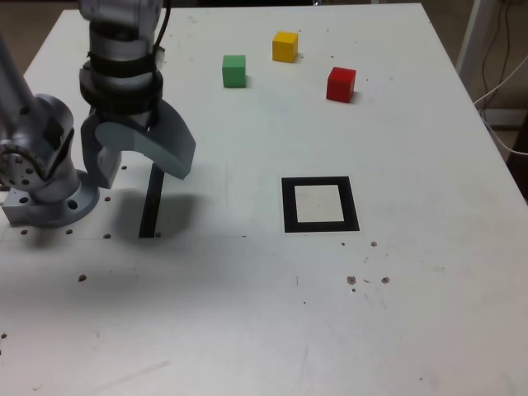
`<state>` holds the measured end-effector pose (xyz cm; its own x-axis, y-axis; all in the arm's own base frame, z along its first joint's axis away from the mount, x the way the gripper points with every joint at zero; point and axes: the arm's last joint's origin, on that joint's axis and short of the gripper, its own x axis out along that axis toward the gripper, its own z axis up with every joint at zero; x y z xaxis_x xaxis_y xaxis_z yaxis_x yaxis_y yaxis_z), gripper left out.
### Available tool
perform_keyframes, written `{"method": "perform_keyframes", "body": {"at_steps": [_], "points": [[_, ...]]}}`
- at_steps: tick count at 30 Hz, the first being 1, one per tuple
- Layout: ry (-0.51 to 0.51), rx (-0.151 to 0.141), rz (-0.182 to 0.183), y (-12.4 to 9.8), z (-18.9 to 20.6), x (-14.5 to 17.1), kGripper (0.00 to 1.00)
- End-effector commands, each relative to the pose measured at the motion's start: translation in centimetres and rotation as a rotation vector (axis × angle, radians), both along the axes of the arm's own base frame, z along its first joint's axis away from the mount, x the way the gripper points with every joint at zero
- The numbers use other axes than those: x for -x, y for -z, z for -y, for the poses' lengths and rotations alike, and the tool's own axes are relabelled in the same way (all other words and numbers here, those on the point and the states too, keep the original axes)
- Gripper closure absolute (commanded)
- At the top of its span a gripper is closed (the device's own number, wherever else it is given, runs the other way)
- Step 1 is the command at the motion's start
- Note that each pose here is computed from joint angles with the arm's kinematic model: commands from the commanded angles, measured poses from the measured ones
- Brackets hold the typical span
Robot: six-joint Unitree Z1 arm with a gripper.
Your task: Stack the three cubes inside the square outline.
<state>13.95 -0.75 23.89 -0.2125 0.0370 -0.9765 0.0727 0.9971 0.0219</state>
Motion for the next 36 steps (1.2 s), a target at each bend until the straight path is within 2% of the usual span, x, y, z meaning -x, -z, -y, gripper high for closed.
{"method": "perform_keyframes", "body": {"at_steps": [1,7,15,25,36], "points": [[-0.002,-0.008,0.003,0.0,0.0,-0.6,0.0],[0.005,-0.028,0.04,-0.6,-0.1,-1.8,0.0],[0.025,-0.025,0.06,-1.7,-0.3,-4.7,0.0],[0.052,-0.035,0.064,-2.9,-1.6,-8.5,0.0],[0.062,-0.042,0.075,-3.5,-4.8,-12.9,0.0]]}}
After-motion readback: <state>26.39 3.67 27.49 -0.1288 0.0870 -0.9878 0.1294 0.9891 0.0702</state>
